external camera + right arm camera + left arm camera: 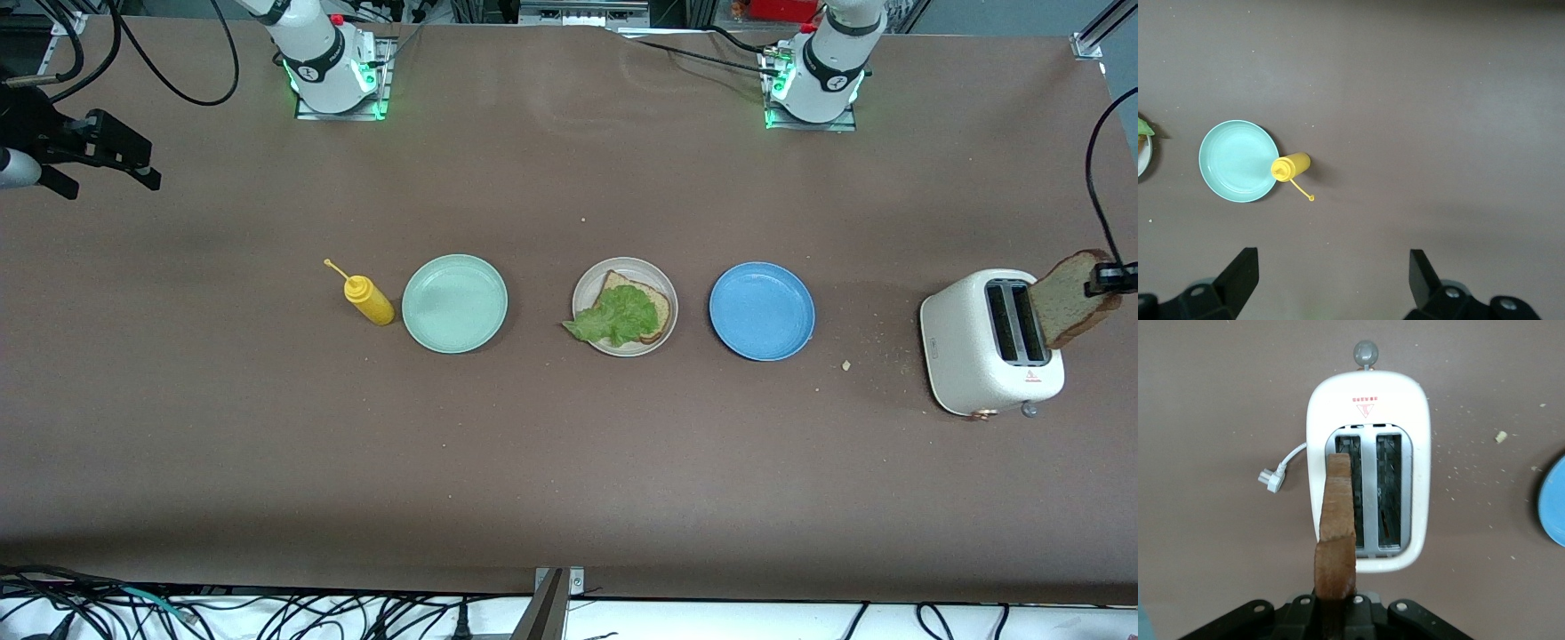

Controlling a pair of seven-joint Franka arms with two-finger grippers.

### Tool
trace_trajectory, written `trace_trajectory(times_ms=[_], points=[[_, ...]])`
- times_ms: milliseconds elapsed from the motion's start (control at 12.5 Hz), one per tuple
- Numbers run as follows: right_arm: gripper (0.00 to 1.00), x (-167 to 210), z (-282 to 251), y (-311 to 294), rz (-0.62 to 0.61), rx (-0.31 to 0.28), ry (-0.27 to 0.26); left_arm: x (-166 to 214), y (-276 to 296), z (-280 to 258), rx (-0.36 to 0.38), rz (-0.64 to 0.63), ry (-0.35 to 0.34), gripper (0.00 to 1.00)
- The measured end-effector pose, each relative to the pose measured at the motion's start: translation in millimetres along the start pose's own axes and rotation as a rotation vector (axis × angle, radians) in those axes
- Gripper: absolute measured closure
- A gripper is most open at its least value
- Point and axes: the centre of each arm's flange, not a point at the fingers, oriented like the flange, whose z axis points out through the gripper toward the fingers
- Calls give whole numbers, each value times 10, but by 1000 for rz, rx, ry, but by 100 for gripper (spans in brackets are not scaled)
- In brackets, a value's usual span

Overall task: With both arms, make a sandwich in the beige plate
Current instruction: 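Lift the toast slice out of the toaster with the left gripper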

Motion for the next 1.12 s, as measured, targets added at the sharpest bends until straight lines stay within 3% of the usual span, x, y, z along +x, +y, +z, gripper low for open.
trace_trajectory(times_ms=[239,399,717,1116], points=[[0,-8,11,196,36,-1,-2,23,408,-425,-11,68,-12,92],[0,-10,6,197,36,-1,-1,93,866,-544,-74,141,-10,92],[0,-8,-17,169,30,-4,3,398,1766,-257,-400,220,-26,92],[0,-20,-140,205,37,-9,24,814,3071,614,-815,283,-201,92]])
